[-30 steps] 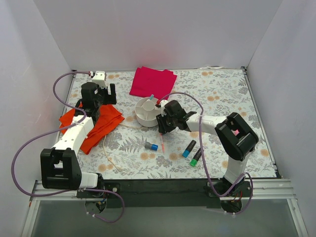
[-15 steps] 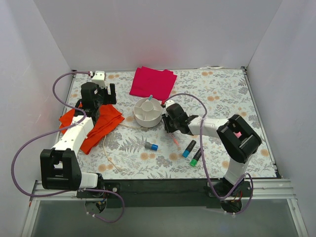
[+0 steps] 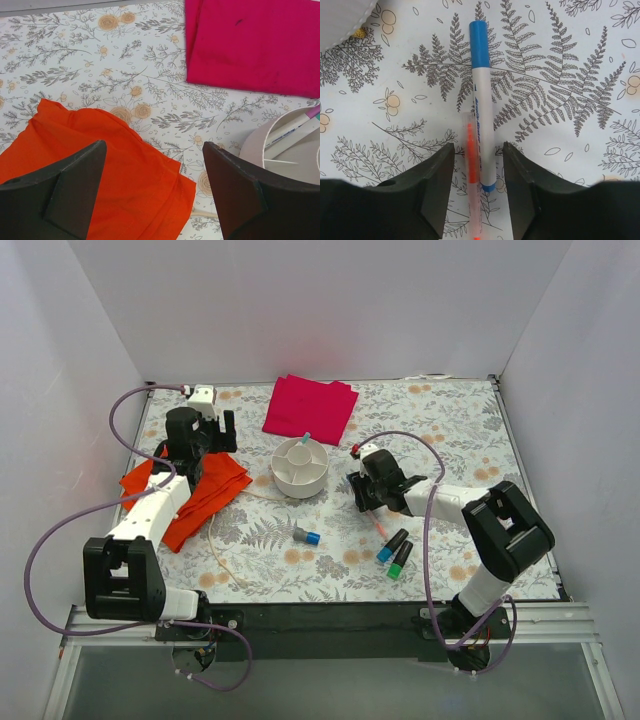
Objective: Sort the stationery into containers
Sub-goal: Move the pen to the center of the board, then pick up the pen from the center of the board.
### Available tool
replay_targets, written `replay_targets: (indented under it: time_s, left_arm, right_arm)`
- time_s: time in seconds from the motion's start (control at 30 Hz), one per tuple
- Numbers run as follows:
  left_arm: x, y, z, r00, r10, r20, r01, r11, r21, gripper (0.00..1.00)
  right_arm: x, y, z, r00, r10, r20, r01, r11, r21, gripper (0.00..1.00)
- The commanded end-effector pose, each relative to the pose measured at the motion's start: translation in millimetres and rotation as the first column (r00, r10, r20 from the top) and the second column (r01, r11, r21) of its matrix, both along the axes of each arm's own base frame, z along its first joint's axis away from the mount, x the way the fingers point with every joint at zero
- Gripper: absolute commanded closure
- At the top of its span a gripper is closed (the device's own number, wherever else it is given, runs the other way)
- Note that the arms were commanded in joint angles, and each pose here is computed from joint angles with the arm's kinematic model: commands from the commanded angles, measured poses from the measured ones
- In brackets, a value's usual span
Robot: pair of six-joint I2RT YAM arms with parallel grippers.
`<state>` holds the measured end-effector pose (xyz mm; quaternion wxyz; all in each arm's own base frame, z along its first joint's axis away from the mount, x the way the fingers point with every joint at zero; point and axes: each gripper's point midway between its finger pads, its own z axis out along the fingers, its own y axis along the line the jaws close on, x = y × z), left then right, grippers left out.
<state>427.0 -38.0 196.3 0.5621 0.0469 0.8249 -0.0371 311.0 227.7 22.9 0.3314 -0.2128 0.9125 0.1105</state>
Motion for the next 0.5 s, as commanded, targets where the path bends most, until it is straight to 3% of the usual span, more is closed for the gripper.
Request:
replay_targets:
  time_s: [0.0,0.13,0.47]
  left_arm:
    - [4.3,-4.6,11.1,0.999,-0.019,0.03,0.019,1.0,-0.014,0.22]
    - [4.1,-6.6,8.5,0.999,-0.028,0.024,0.028,0.999,-0.021,0.22]
    - [2.9,-3.5,5.6,1.0,-0.017,0.016,0.017,1.0,-0.006,0.22]
  right_arm:
    - [0.2,-4.6,6.7,0.997,0.069,-0.025,-0.07,0.996,-0.055,0.46]
    - [29.8,10.5,19.4,0.996,0.082,0.042,-0.08,0.996,-0.045,0.45]
    - [75.1,26.4,2.4,0.996,0.083,0.032,-0.082,0.996,-0.035,0.55]
